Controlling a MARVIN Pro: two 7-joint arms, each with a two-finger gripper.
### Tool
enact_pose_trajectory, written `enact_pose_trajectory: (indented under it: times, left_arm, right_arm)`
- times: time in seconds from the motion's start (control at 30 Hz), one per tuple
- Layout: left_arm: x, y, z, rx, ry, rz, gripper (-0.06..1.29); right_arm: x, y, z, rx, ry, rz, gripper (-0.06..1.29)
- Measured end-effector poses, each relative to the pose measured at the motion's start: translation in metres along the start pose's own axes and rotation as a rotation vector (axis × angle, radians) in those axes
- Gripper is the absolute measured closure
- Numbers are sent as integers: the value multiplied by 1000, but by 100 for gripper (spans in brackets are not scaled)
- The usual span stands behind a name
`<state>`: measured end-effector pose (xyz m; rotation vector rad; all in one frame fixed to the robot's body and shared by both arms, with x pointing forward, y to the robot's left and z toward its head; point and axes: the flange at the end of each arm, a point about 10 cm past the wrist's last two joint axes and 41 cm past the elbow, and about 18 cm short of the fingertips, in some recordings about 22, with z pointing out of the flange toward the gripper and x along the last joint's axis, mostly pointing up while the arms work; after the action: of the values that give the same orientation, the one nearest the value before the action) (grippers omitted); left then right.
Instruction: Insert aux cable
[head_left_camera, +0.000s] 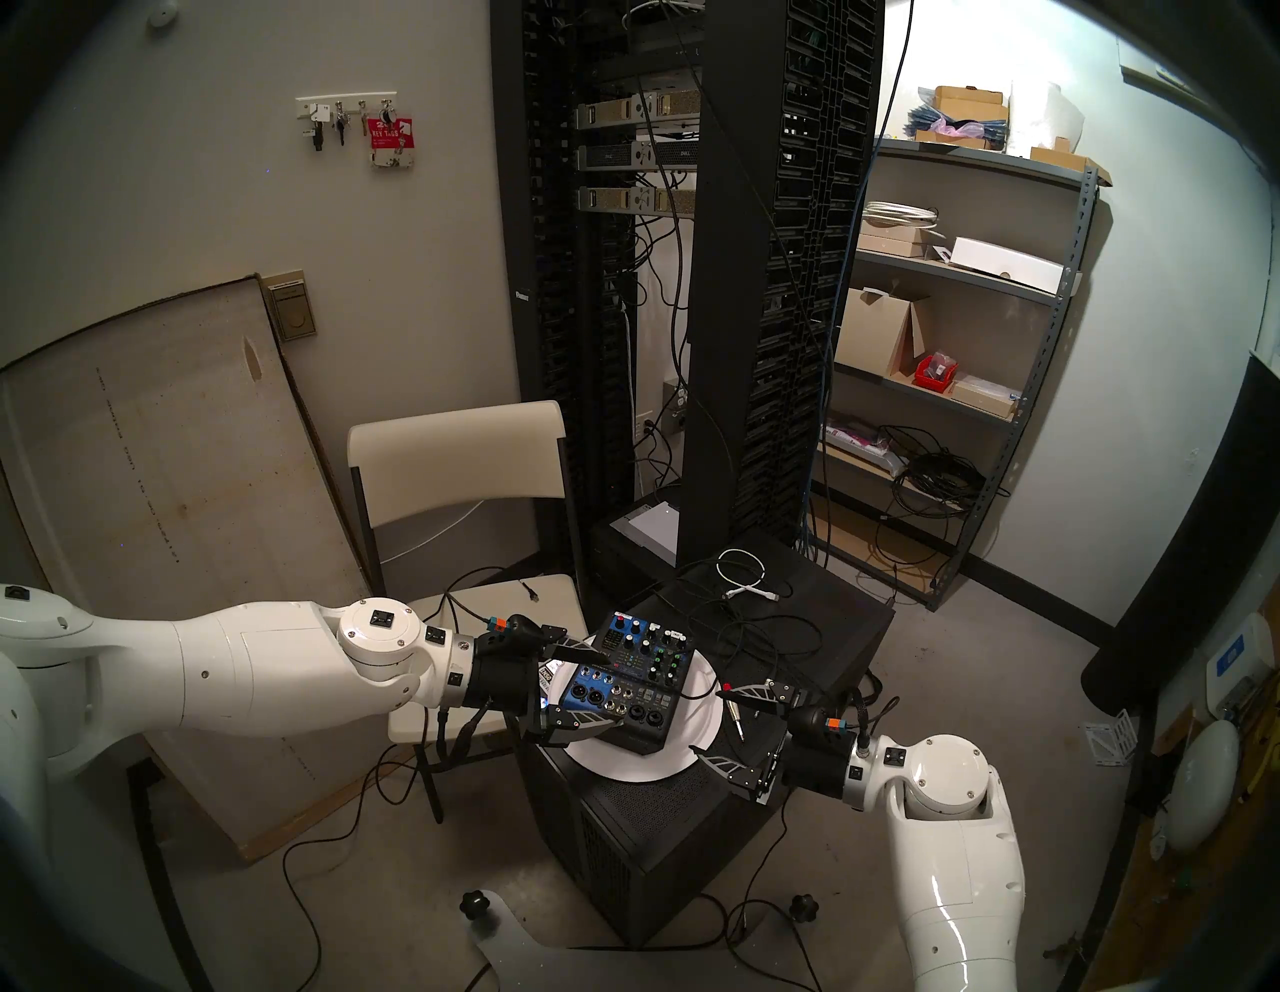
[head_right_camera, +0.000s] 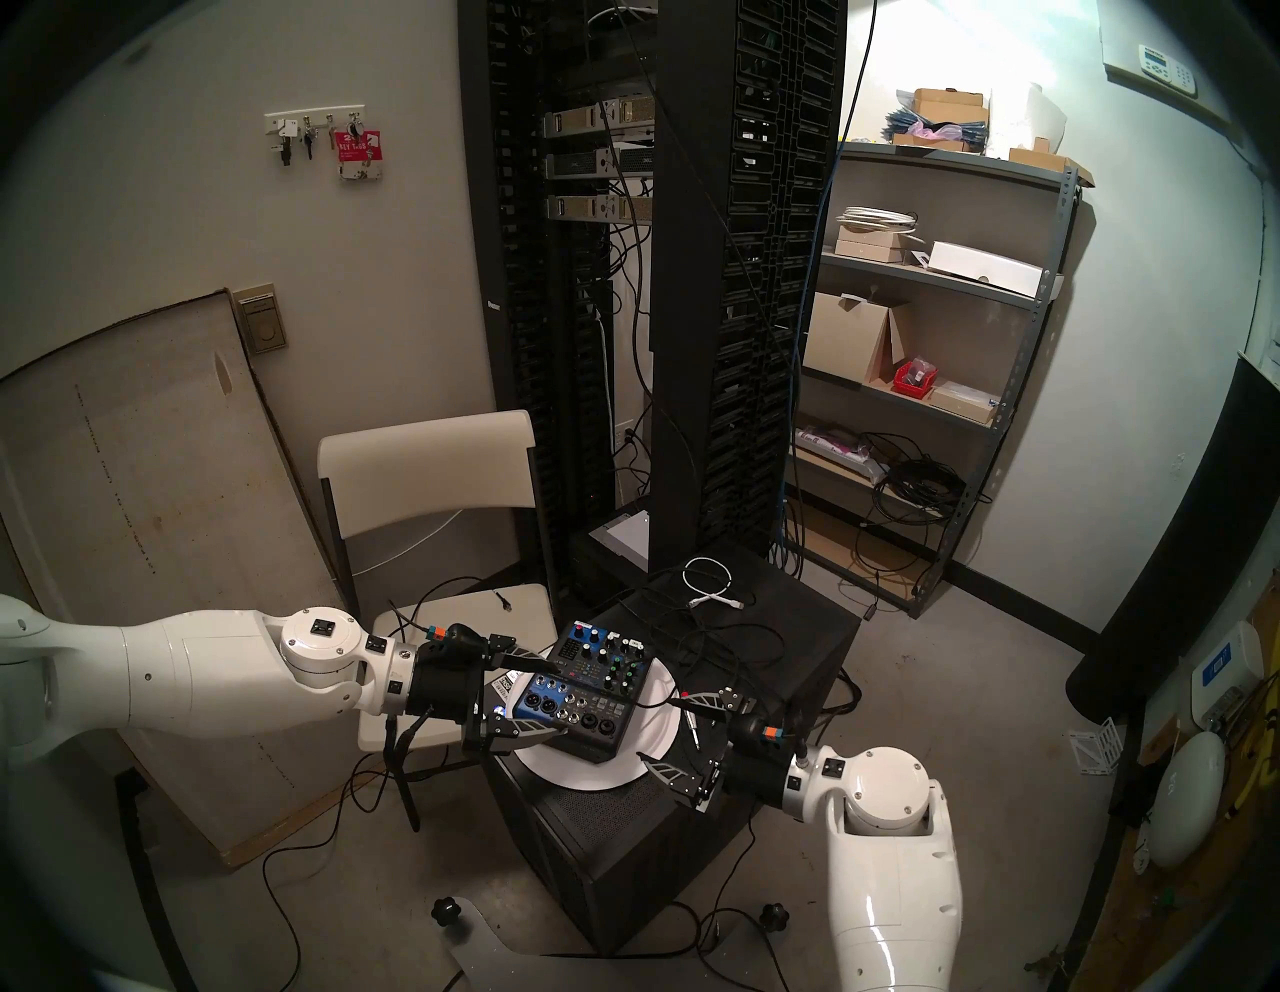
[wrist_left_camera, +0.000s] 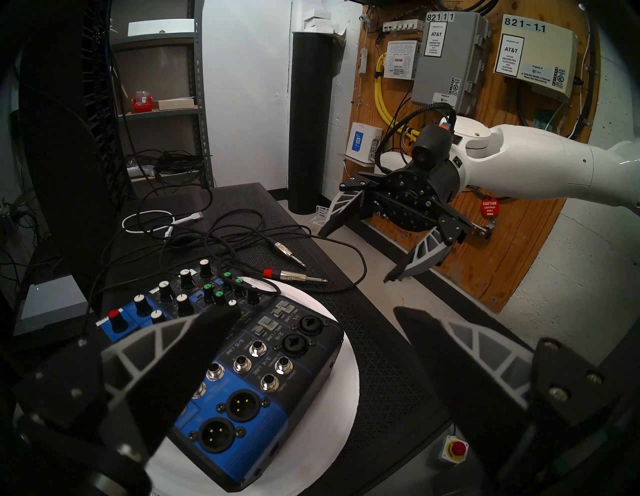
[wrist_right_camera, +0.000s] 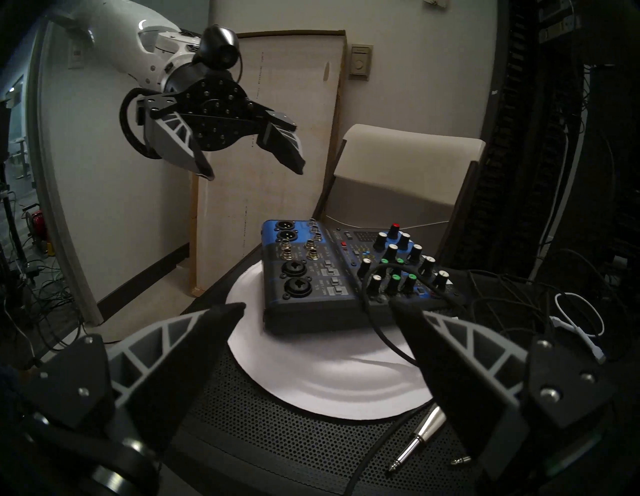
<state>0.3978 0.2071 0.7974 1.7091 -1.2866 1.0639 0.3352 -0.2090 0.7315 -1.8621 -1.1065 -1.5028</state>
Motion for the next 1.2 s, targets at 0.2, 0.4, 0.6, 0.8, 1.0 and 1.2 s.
enact_pose_trajectory:
  times: [0.2,0.4,0.6,0.8,1.0,1.2]
  left_arm:
    - [0,0,0,0,0,0,-3]
    - [0,0,0,0,0,0,-3]
    - [0,0,0,-1,0,0,-3]
    - [0,0,0,-1,-1,-1,-3]
    - [0,0,0,-1,-1,-1,-3]
    - [0,0,0,-1,-1,-1,-3]
  right_arm:
    - [-4,6,7,-90,-30,15,3]
    - [-9,18,9,-188,-82,12,3]
    - [-16,35,4,-295,-128,28,3]
    - [-24,48,3,-366,-161,64,3]
    - [-23,59,4,-413,-168,96,3]
    - [-24,69,8,-460,-192,115,3]
